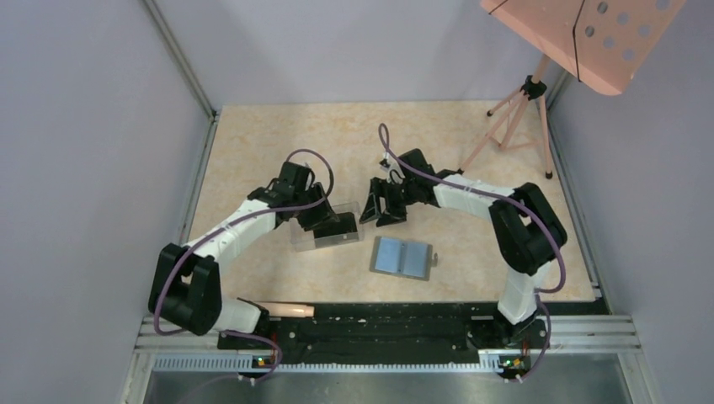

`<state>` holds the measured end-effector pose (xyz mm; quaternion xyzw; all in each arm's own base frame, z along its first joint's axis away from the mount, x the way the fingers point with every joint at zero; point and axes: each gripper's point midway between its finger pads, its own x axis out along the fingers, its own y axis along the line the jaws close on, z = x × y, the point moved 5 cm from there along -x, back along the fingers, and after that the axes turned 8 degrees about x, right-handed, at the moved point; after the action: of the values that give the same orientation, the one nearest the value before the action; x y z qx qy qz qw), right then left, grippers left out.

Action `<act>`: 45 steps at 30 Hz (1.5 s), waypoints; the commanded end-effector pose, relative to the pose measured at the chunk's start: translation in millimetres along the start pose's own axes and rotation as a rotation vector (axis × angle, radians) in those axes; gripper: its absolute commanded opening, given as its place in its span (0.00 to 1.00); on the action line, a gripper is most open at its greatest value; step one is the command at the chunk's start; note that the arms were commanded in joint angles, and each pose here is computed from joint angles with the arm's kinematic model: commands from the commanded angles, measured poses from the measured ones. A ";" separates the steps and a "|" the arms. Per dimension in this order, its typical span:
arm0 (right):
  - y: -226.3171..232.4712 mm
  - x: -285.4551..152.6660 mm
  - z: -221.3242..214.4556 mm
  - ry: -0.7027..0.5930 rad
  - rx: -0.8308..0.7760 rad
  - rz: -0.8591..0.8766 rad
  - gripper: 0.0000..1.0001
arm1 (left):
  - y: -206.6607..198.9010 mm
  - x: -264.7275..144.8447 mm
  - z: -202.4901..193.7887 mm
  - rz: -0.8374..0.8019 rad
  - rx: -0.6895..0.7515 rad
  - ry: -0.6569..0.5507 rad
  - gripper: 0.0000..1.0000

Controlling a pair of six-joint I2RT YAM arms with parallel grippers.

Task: Put the credit cards into the card holder
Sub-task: Pick up the credit card from the storage box.

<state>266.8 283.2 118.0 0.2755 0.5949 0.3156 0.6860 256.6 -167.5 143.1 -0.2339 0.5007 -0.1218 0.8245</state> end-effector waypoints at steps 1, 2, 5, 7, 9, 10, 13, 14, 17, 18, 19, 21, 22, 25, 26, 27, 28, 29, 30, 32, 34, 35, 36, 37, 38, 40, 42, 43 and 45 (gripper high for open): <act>23.2 23.3 13.2 0.002 -0.045 0.035 0.68 | 19.1 5.5 6.2 0.179 0.068 0.060 0.47; 23.5 27.7 14.4 0.007 -0.045 0.032 0.68 | 21.0 9.9 7.1 0.194 0.072 0.073 0.47; 21.7 38.3 13.7 0.031 -0.040 0.027 0.67 | 22.6 25.8 8.7 0.199 0.081 0.104 0.47; 25.7 42.3 11.0 0.046 -0.050 0.051 0.66 | 21.0 37.1 8.2 0.177 0.084 0.128 0.48; 30.5 44.5 8.4 0.058 -0.055 0.074 0.66 | 19.4 47.6 5.8 0.168 0.087 0.153 0.48; 33.0 45.8 5.9 0.064 -0.059 0.088 0.66 | 17.4 52.8 5.0 0.165 0.094 0.162 0.48; 43.2 49.2 -1.0 0.087 -0.067 0.140 0.65 | 7.9 65.8 -0.9 0.137 0.120 0.189 0.48; 45.8 50.3 -3.2 0.093 -0.071 0.153 0.65 | 4.2 70.2 -3.9 0.125 0.127 0.201 0.48; 51.5 52.3 -11.3 0.111 -0.072 0.187 0.64 | -9.7 80.6 -11.9 0.078 0.143 0.219 0.47; 52.4 52.1 -14.3 0.116 -0.068 0.198 0.64 | -15.1 82.8 -15.7 0.055 0.145 0.224 0.47; 53.2 51.2 -16.7 0.119 -0.065 0.208 0.64 | -19.6 83.8 -19.1 0.033 0.144 0.228 0.46; 50.8 47.8 -23.1 0.124 -0.048 0.213 0.64 | -26.4 83.8 -25.5 0.002 0.143 0.227 0.46; 50.5 46.5 -24.2 0.114 -0.051 0.217 0.64 | -28.0 82.9 -28.6 -0.003 0.146 0.226 0.45; 44.5 42.9 -28.6 0.096 -0.047 0.194 0.64 | -23.4 77.2 -30.6 0.027 0.145 0.210 0.46; 42.7 42.3 -29.9 0.094 -0.046 0.187 0.64 | -20.8 74.4 -29.5 0.049 0.150 0.200 0.47; 41.7 41.8 -30.6 0.091 -0.046 0.183 0.64 | -18.0 72.0 -28.9 0.071 0.157 0.193 0.48; 40.5 41.8 -31.4 0.092 -0.043 0.179 0.64 | -16.2 69.2 -28.1 0.088 0.165 0.186 0.49; 39.0 42.4 -31.9 0.093 -0.044 0.175 0.63 | -14.3 66.6 -27.4 0.104 0.171 0.181 0.49; 38.1 43.0 -32.5 0.096 -0.039 0.172 0.63 | -13.3 64.3 -25.7 0.117 0.174 0.172 0.49; 37.2 43.9 -32.3 0.098 -0.041 0.170 0.63 | -11.6 60.6 -23.6 0.138 0.181 0.161 0.49; 37.2 45.0 -31.9 0.099 -0.043 0.171 0.63 | -11.7 58.1 -21.9 0.148 0.185 0.151 0.47; 37.5 44.8 -31.4 0.098 -0.044 0.171 0.63 | -11.9 57.3 -21.4 0.150 0.186 0.150 0.44; 38.0 44.8 -31.7 0.099 -0.045 0.173 0.63 | -11.9 57.5 -21.3 0.150 0.186 0.149 0.40; 37.9 44.6 -31.4 0.099 -0.045 0.173 0.63 | -12.0 58.4 -21.4 0.149 0.187 0.152 0.38; 37.2 44.9 -31.5 0.099 -0.046 0.172 0.63 | -11.9 59.0 -21.2 0.150 0.187 0.155 0.37; 36.6 45.2 -32.4 0.102 -0.045 0.171 0.63 | -11.4 60.3 -22.5 0.155 0.187 0.168 0.34; 36.1 45.6 -32.3 0.103 -0.045 0.171 0.63 | -11.0 60.7 -23.4 0.167 0.196 0.173 0.31; 36.4 45.4 -32.1 0.103 -0.047 0.172 0.62 | -10.7 60.6 -23.4 0.175 0.201 0.175 0.30; 36.0 45.6 -32.2 0.103 -0.046 0.171 0.62 | -10.2 60.5 -24.2 0.193 0.212 0.181 0.29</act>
<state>233.4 328.7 91.0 0.2910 0.6303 0.3572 0.6248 266.1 -202.5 85.0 -0.0972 0.5784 -0.1081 0.8027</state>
